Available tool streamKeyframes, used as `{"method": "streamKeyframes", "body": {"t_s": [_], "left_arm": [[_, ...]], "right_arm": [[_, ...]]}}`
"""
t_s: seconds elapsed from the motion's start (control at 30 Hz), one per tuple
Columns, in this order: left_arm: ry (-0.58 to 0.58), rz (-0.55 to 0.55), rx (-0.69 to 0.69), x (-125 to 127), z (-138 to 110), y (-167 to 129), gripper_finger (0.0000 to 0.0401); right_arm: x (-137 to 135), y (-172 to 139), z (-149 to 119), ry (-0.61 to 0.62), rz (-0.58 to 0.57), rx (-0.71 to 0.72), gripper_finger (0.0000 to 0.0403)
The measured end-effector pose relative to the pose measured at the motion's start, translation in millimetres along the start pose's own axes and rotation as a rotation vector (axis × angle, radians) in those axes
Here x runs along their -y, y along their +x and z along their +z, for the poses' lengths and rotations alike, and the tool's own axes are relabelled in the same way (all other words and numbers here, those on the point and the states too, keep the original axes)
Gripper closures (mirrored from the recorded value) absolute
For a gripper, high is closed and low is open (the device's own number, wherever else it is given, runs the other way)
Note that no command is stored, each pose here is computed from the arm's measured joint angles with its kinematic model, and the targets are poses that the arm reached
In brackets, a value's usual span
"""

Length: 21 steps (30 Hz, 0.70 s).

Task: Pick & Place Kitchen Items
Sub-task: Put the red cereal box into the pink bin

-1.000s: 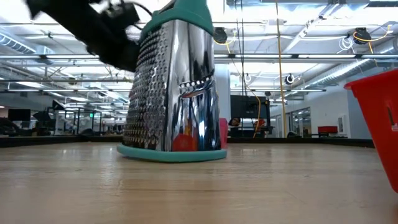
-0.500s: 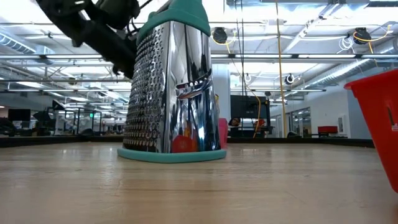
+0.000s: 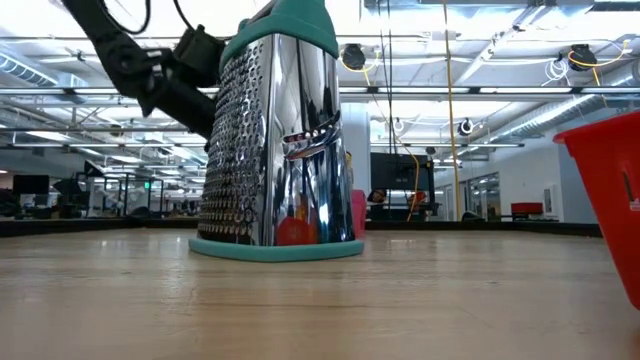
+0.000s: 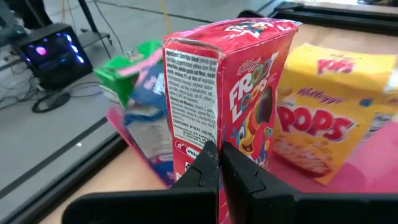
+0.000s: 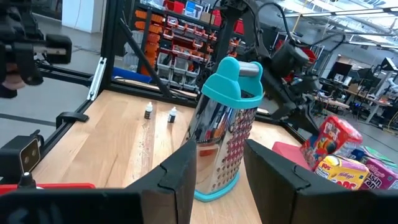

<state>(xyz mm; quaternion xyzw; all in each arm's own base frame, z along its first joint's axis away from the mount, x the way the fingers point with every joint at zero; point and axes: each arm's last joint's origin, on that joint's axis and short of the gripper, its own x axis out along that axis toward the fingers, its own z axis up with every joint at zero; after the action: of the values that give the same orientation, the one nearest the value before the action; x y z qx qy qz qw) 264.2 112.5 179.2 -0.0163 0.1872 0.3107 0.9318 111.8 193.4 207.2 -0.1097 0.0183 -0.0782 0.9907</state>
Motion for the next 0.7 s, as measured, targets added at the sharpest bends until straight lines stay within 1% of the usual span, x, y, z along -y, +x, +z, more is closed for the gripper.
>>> {"method": "streamKeyframes", "body": {"t_s": [0.1,0.3,0.43,0.57,0.7], "left_arm": [[-0.015,-0.033,0.01,0.1,-7.4,11.4,0.0401],[-0.036,-0.045,0.074,4.1,-17.3,28.0,0.0401],[-0.042,-0.045,0.059,5.1,-22.9,31.9,0.0395],[-0.047,-0.043,0.056,5.0,-23.4,32.0,0.0378],[-0.059,-0.043,0.061,5.0,-22.8,32.0,0.0344]], "right_arm": [[0.0,0.0,0.0,-0.001,0.0,0.0,0.0277],[0.0,0.0,0.0,-0.001,-0.001,0.0,0.0277],[0.0,0.0,-0.1,-0.001,-0.001,0.0,0.0277],[-0.1,0.0,-0.6,-0.008,0.0,-0.002,0.0277],[0.0,-0.1,-1.9,-0.015,0.0,-0.005,0.0277]]}}
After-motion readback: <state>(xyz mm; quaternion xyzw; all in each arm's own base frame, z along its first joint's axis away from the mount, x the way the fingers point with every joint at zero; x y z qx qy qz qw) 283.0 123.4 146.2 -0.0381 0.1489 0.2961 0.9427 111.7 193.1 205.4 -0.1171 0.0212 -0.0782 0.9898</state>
